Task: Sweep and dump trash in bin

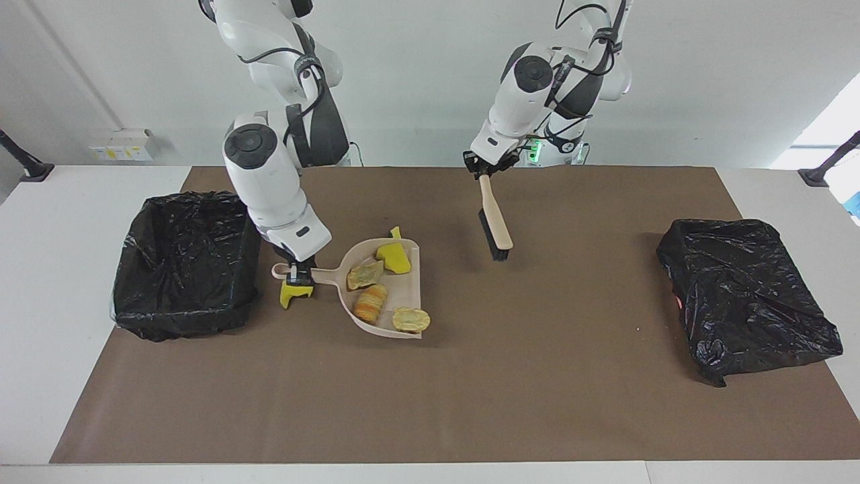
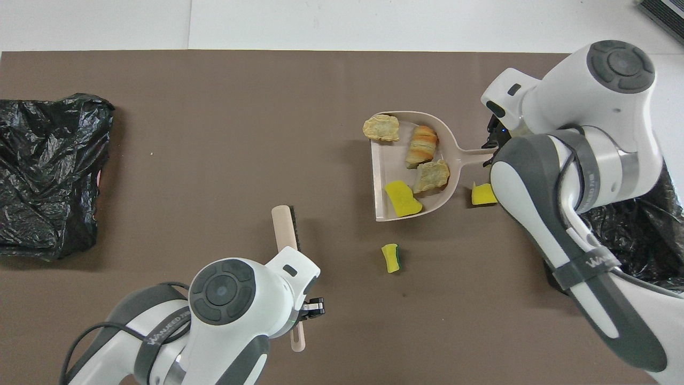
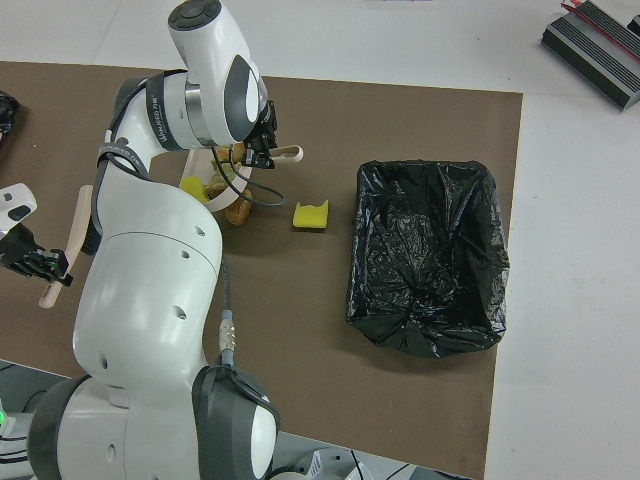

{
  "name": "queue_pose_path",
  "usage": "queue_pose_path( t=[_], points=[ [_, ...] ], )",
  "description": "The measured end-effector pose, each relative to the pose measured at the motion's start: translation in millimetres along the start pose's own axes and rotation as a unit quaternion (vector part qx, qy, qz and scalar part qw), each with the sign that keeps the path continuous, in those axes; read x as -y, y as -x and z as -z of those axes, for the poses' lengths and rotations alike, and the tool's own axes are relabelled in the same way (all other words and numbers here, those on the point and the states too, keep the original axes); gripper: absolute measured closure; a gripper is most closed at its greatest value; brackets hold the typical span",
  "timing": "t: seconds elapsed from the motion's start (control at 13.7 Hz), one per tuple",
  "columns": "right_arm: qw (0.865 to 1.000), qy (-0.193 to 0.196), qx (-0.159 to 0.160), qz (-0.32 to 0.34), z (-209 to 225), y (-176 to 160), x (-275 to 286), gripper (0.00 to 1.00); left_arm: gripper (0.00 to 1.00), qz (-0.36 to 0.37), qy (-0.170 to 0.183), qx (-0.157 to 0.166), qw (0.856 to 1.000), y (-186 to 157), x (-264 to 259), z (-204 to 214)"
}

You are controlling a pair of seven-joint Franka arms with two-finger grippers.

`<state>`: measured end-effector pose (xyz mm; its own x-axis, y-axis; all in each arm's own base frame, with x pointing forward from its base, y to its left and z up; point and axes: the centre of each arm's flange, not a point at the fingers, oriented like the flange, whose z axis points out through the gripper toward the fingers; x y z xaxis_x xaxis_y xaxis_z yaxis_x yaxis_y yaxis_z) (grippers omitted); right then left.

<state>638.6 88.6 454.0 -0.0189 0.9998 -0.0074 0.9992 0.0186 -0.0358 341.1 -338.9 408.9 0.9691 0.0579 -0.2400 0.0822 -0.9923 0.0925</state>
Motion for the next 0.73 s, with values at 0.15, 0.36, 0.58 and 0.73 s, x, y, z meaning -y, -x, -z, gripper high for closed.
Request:
queue_pose_path(
  t=[0.15, 0.36, 0.58, 0.73],
  points=[
    [1.0, -0.015, 0.001, 0.012, 9, 39, 0, 0.68, 0.74, -0.001, -0.006, 0.001, 1.0, 5, -17, -23],
    [1.0, -0.005, 0.003, 0.02, 45, 100, 8, 0.68, 0.74, -0.013, -0.018, 0.0, 1.0, 15, -37, -48],
    [0.999, 0.009, 0.022, 0.03, 82, 168, 29, 0.68, 0.74, -0.022, -0.033, -0.005, 0.999, 21, -42, -56],
    [0.998, 0.009, 0.063, 0.024, 94, 217, 43, 0.68, 0.74, -0.013, -0.035, -0.008, 0.999, 20, -41, -56]
  ],
)
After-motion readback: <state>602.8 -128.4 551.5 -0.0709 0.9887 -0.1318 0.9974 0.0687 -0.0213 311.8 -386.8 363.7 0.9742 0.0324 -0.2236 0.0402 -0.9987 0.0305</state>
